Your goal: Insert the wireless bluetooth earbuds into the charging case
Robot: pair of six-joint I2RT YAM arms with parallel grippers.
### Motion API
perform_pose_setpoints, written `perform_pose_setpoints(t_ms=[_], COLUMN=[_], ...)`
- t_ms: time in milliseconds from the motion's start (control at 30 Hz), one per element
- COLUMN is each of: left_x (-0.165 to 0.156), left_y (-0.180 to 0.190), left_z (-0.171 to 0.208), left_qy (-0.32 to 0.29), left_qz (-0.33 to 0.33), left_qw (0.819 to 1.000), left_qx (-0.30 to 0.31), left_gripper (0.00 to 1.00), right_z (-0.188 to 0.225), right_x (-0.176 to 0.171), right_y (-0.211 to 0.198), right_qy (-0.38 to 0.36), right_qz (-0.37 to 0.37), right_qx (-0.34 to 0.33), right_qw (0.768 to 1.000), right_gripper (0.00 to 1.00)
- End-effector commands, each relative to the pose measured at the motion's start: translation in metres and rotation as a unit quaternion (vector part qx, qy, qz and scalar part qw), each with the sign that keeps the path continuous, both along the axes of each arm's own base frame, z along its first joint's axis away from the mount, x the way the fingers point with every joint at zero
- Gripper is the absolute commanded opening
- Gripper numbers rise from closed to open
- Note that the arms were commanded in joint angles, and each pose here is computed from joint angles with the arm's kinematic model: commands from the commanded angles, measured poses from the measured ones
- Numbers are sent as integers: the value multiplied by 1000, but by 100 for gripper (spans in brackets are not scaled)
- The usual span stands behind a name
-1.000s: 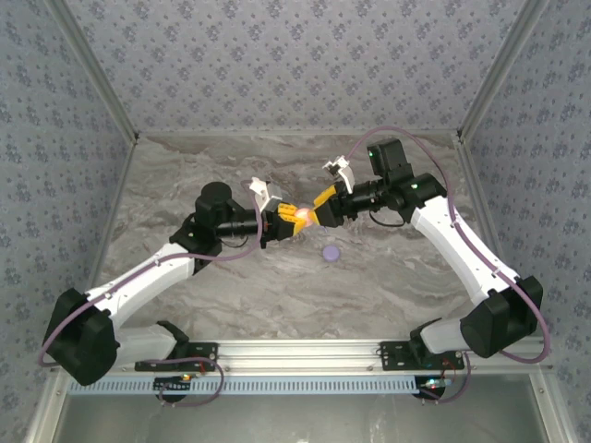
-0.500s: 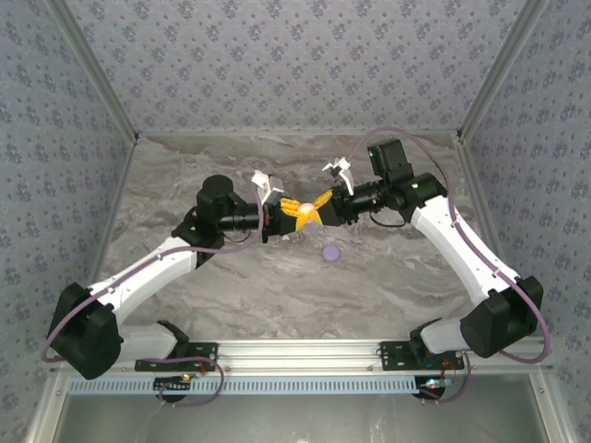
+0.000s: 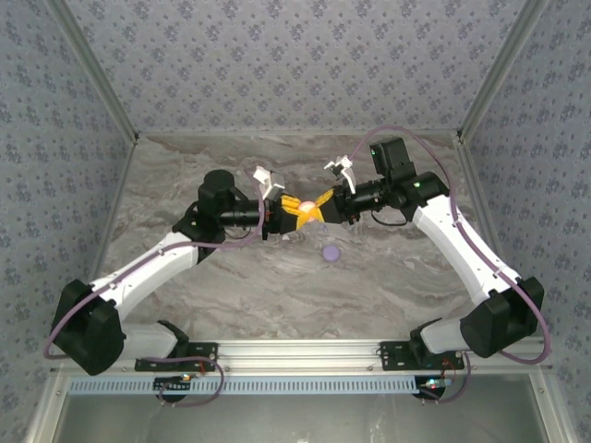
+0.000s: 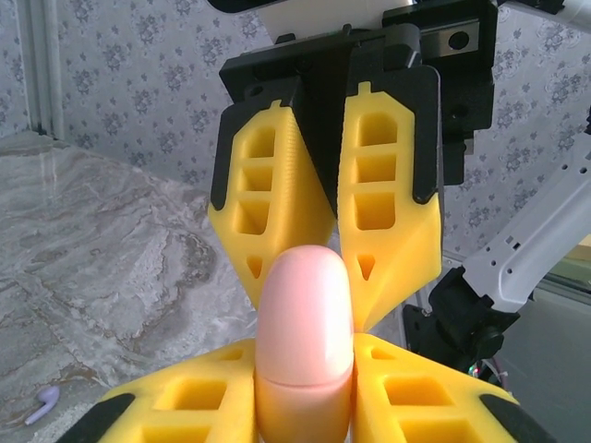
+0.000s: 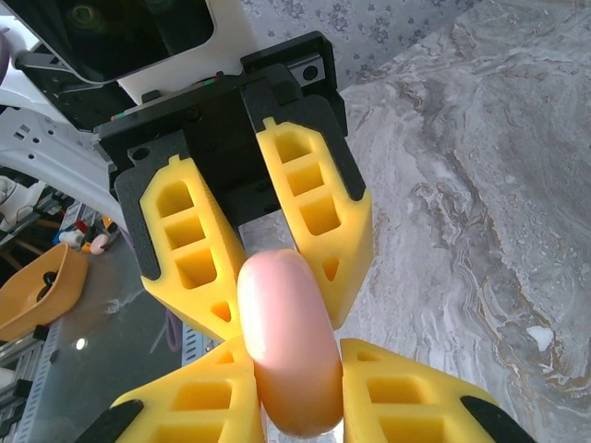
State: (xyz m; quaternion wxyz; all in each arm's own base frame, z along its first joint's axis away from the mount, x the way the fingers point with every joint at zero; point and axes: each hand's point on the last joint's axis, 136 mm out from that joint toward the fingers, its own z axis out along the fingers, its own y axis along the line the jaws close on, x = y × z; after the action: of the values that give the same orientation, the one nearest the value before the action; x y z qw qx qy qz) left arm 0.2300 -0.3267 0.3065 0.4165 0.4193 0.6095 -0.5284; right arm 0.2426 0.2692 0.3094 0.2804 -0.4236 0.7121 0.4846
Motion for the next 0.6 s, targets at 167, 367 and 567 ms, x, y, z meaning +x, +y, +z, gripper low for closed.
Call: perform_pose_setpoints(t_ms=[167, 367, 567], left_x=[-8, -9, -10], left_y=[-9, -8, -10], left_z=[16, 15, 13], left_qy=[-10, -9, 0], left_qz=[-41, -44, -53], left_qw=[999, 999, 999], left_qx=[-8, -6, -2], left_gripper=[37, 37, 34], right_z=[14, 16, 17], right_x=[-4, -5, -6], right_y=[2, 2, 3], right_qy=[-8, -9, -9], right_qz=[9, 12, 13], right_qx=[8, 10, 12], right_qw=[1000, 1000, 1000], right_gripper=[21, 21, 21])
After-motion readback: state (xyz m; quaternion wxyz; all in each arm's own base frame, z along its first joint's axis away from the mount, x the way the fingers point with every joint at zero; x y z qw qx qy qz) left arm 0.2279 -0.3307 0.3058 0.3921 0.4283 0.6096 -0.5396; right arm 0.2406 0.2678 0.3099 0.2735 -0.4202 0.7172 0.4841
